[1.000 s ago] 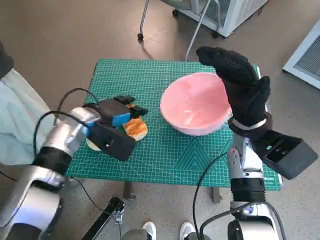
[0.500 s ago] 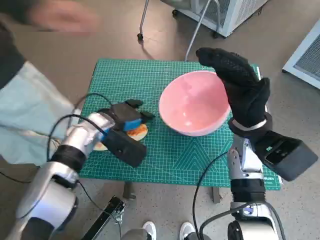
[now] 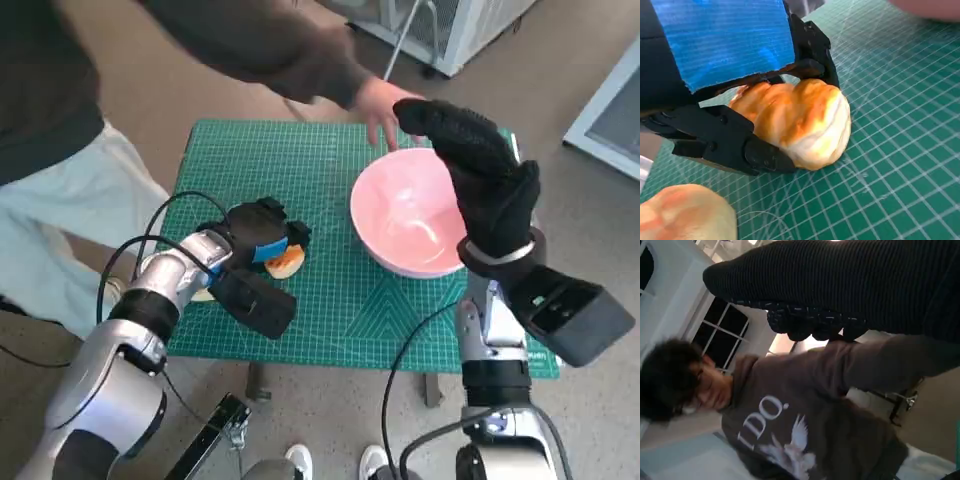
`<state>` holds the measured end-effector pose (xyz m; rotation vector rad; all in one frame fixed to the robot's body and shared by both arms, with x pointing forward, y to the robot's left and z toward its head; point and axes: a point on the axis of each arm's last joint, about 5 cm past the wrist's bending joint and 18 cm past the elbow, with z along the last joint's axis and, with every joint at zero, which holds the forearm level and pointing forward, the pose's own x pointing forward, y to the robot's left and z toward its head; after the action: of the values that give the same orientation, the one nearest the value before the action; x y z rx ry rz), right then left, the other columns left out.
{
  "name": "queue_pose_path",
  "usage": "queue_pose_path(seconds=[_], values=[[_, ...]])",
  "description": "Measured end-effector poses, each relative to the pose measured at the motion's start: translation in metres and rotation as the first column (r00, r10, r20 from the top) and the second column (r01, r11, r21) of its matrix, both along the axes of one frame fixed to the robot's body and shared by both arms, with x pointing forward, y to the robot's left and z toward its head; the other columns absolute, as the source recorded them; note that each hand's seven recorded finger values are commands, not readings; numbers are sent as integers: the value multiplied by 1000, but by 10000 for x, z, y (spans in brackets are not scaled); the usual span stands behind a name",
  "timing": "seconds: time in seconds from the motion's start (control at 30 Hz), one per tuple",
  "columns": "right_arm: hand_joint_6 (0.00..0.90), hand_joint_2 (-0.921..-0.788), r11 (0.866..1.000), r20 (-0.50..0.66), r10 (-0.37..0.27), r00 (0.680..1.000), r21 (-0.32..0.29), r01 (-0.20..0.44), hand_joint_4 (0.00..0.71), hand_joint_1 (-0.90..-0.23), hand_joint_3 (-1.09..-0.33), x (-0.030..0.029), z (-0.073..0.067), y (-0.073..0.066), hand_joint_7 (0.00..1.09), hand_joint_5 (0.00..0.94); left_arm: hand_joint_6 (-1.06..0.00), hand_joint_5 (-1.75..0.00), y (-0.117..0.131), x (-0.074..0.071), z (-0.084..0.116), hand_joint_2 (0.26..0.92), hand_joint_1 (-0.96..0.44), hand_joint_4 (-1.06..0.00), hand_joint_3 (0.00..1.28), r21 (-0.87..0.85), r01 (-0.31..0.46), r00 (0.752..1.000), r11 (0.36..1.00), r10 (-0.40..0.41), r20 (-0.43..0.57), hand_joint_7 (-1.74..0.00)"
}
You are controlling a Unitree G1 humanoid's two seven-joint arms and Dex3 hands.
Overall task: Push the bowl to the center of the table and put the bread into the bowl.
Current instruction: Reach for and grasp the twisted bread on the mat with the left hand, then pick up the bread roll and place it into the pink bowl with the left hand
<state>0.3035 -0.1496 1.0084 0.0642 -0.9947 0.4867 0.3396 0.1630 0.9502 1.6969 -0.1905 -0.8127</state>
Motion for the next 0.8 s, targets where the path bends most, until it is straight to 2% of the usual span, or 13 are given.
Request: queue_pose_path(seconds=[0.23, 0.43, 0.57, 0.8], values=[[16, -921, 1000, -8, 2, 1000, 4, -2, 307, -755, -756, -8, -10, -3, 949, 35, -553, -1302, 84, 38, 132, 921, 0, -501, 187, -90, -58, 998, 994, 56, -26, -1306], [17, -921, 1000, -10, 4, 1000, 7, -4, 307, -755, -756, -11, -14, 5, 947, 36, -539, -1300, 175, 95, 402, 921, 1, -492, 196, -207, -81, 995, 975, 90, 32, -1329], [15, -921, 1000, -10, 4, 1000, 8, -4, 307, -747, -756, -11, -15, 8, 944, 36, -536, -1295, 201, 111, 613, 921, 0, -493, 197, -304, -41, 991, 952, 77, 108, -1336], [6, -921, 1000, -7, 1, 1000, 10, -1, 309, -728, -758, -10, -16, 7, 933, 38, -549, -1276, 140, 90, 906, 921, 0, -508, 184, -433, 99, 972, 896, 7, 235, -1326]])
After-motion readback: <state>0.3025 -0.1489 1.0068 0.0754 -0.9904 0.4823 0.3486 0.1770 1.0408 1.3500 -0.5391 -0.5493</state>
